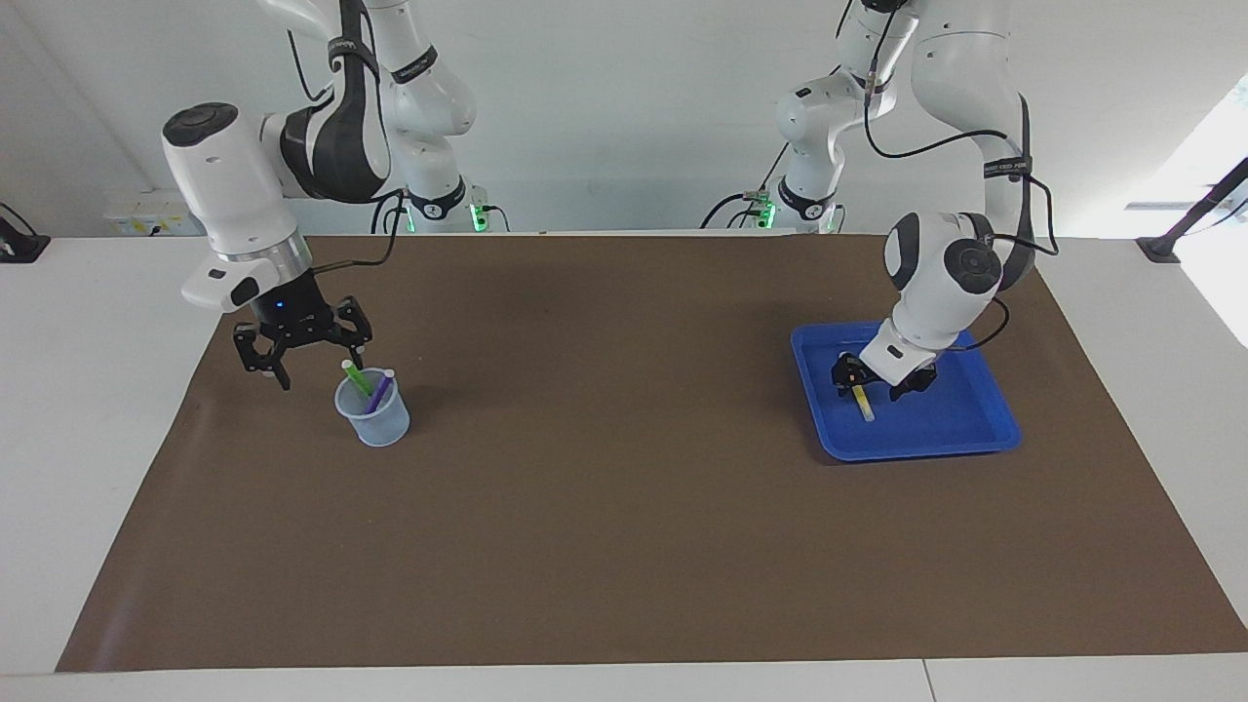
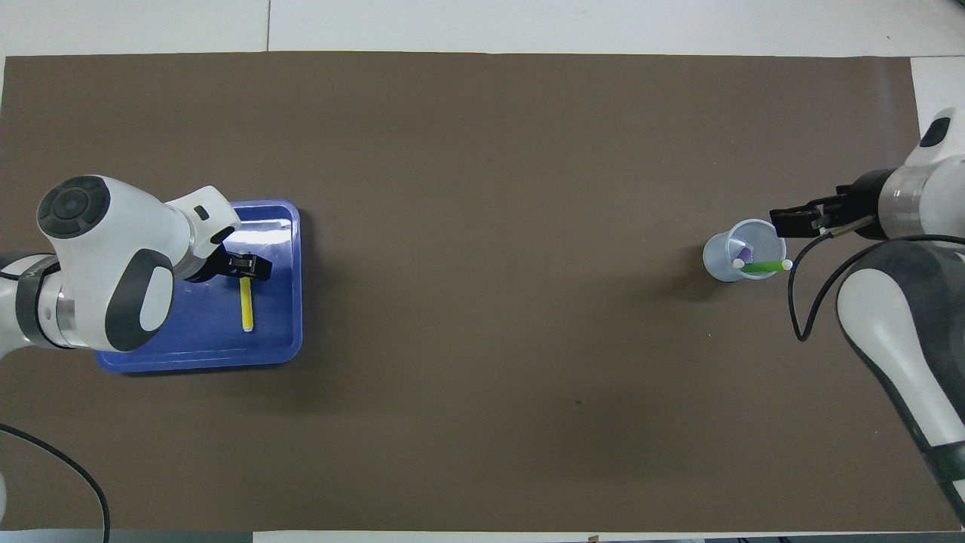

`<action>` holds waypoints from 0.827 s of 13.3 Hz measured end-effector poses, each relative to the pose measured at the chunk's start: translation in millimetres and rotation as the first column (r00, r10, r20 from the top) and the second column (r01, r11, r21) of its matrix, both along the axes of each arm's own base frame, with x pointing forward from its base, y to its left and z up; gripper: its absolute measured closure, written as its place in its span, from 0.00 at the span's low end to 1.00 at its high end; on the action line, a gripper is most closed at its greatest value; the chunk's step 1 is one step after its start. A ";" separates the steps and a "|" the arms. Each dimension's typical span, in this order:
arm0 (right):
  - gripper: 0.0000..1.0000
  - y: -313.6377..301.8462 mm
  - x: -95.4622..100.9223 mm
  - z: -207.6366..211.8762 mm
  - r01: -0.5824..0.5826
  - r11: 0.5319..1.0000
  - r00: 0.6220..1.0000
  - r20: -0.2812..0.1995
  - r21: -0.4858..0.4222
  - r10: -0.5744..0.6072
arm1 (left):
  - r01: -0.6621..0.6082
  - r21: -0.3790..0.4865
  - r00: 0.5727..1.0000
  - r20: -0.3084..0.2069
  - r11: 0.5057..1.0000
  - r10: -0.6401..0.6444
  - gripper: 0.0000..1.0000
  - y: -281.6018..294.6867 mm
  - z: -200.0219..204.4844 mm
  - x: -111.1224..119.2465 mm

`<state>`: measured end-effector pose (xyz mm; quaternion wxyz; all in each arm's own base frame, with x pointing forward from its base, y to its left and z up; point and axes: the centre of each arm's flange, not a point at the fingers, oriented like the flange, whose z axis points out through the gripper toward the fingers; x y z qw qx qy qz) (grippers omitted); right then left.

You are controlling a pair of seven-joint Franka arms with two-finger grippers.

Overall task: Transfer and insert pens with both arms
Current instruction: 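Grasp the yellow pen with the left gripper while the right gripper withdraws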

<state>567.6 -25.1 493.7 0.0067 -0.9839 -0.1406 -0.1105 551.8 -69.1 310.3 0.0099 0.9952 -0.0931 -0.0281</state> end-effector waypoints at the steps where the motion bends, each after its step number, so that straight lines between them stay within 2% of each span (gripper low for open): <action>1: 0.00 1.6 0.2 14.4 0.047 0.999 0.999 -0.028 0.013 -0.046 | 0.001 -0.002 1.000 -0.001 1.000 -0.001 0.11 -0.3 -2.6 -0.5; 4: 0.00 7.6 -2.3 47.3 0.168 0.985 0.981 -0.104 0.034 -0.164 | 0.003 -0.003 1.000 -0.005 1.000 -0.003 0.16 -0.7 -5.7 -1.5; 6: 0.00 11.2 -4.4 63.2 0.206 0.978 0.971 -0.130 0.014 -0.202 | 0.005 -0.003 1.000 -0.005 1.000 -0.005 0.30 -0.8 -6.1 -1.6; 7: 0.00 16.6 -4.5 66.2 0.209 0.978 0.969 -0.133 0.001 -0.207 | 0.012 0.003 1.000 -0.005 1.000 -0.012 0.30 -0.8 -6.5 -1.8; 9: 0.00 27.9 -5.4 70.3 0.225 0.974 0.963 -0.146 -0.013 -0.224 | 0.029 0.020 1.000 -0.006 0.999 -0.029 0.48 -0.3 -8.4 -2.8; 10: 0.00 30.6 -5.7 75.3 0.243 0.970 0.958 -0.151 -0.015 -0.243 | 0.031 0.021 0.999 -0.007 0.999 -0.031 0.48 -0.2 -9.1 -3.4; 11: 0.00 31.2 -5.7 81.0 0.257 0.966 0.954 -0.154 -0.014 -0.256 | 0.033 0.021 0.999 -0.005 0.999 -0.033 0.57 -1.5 -8.1 -3.2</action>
